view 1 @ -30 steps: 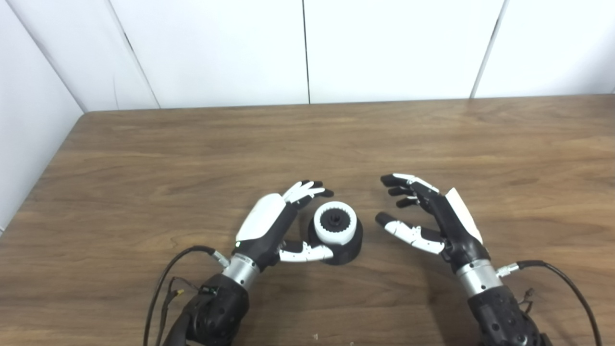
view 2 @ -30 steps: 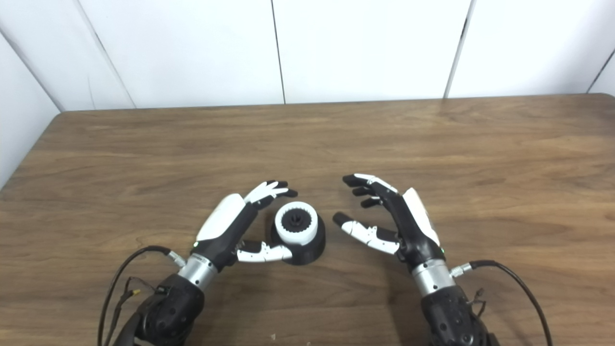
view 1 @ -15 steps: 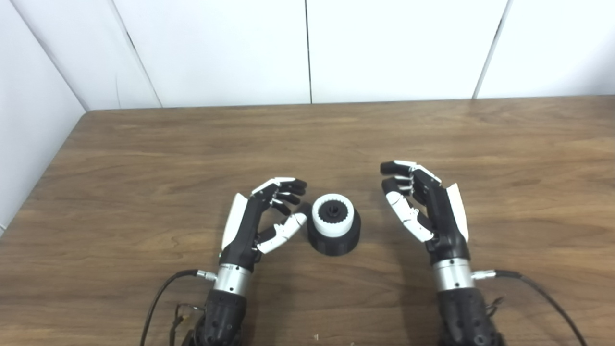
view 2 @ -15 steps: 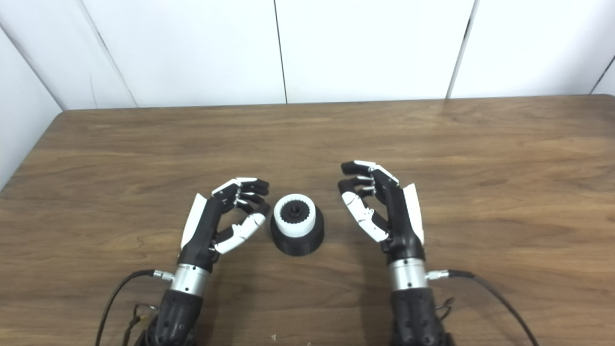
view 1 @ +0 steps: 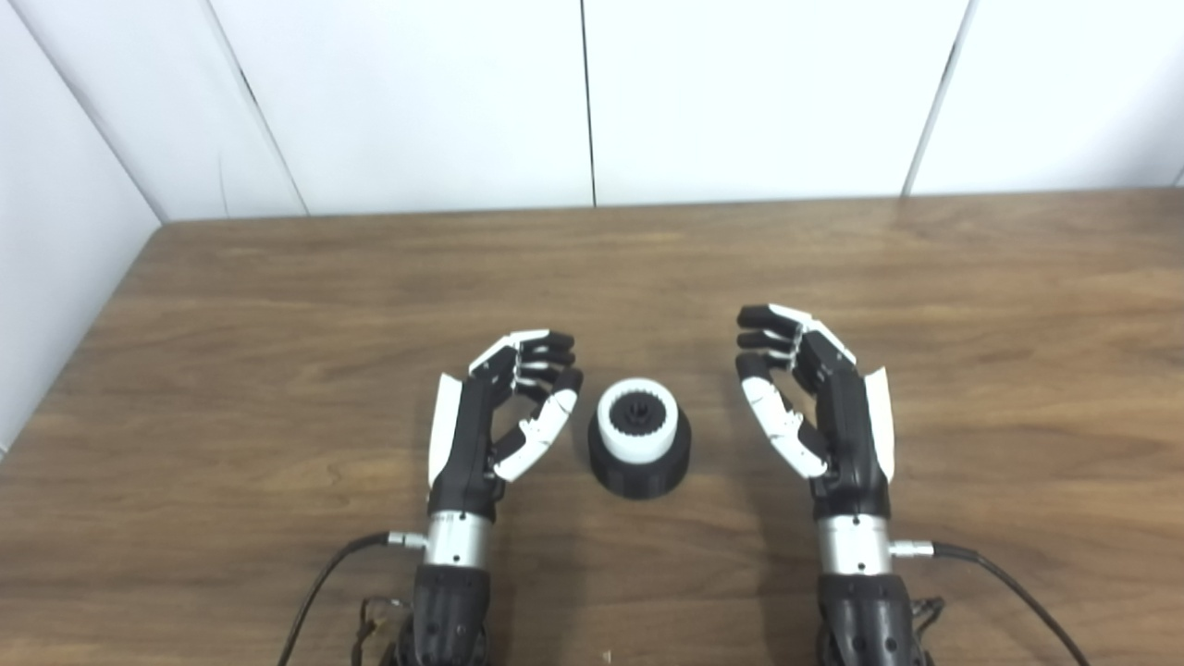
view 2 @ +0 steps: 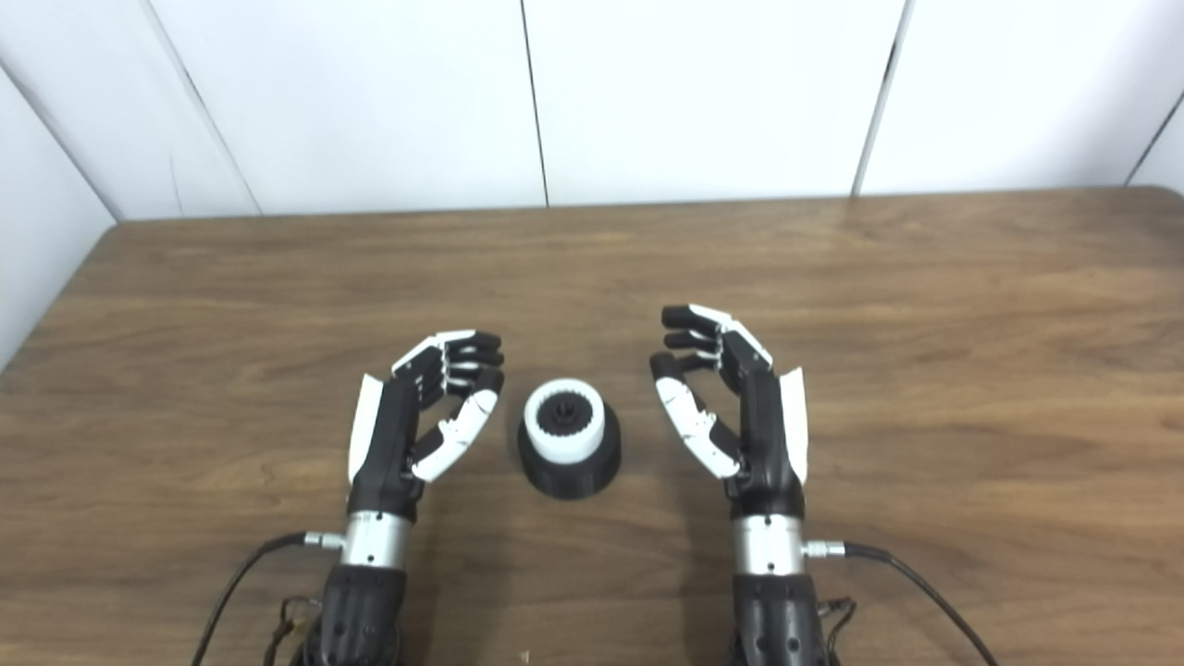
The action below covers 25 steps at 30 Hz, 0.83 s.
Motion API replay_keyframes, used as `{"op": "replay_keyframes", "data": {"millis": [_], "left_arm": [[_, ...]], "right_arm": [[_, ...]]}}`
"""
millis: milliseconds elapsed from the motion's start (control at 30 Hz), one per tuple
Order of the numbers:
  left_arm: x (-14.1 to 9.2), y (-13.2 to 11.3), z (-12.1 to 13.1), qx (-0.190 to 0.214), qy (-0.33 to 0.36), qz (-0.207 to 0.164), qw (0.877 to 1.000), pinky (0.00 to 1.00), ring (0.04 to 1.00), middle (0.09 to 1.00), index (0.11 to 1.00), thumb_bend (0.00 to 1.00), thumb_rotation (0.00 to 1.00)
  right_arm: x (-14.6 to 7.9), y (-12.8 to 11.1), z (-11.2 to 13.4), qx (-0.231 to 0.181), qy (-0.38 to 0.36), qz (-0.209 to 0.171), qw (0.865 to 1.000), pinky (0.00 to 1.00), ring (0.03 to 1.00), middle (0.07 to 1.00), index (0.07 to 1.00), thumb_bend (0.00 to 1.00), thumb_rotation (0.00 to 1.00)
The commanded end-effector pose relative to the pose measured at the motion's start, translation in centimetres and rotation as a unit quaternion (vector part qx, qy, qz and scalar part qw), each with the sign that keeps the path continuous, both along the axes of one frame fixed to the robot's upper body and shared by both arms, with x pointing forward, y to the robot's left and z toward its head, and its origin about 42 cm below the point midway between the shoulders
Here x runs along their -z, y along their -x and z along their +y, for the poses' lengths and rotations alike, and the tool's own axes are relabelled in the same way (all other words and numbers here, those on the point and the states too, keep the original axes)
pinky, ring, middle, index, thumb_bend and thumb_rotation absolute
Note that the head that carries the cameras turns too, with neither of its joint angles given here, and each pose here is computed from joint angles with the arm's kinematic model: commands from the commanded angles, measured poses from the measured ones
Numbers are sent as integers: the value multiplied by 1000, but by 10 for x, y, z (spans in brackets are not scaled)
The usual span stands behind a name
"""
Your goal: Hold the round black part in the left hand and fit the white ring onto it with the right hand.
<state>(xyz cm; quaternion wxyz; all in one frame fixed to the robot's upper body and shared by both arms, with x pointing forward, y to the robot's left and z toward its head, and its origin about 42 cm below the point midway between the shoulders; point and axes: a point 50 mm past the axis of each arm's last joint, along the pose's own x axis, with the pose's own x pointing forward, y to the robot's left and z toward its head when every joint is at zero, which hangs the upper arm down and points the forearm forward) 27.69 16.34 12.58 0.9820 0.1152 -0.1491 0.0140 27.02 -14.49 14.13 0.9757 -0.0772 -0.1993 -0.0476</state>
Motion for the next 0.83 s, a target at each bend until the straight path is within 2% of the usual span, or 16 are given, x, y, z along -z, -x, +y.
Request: {"op": "replay_keyframes", "data": {"millis": [0,333,633,800], "left_arm": [[-3,-1,-3,-1,18,-18,1000,452,557,622,607,451,485],[-3,1,-4,-3,20,-13,1000,451,554,618,606,436,490],[-4,1,-5,1,10,-14,1000,447,551,617,604,444,452],[-5,1,-5,0,4,-14,1000,445,550,619,606,442,454]], "right_arm": [[12,3,3,3,-1,7,1000,567,656,694,668,482,523],[12,5,4,5,-6,11,1000,567,652,689,663,490,472],[13,5,3,6,-1,11,1000,566,643,687,658,474,388],[12,5,2,5,2,14,1000,563,641,686,659,472,390]]}}
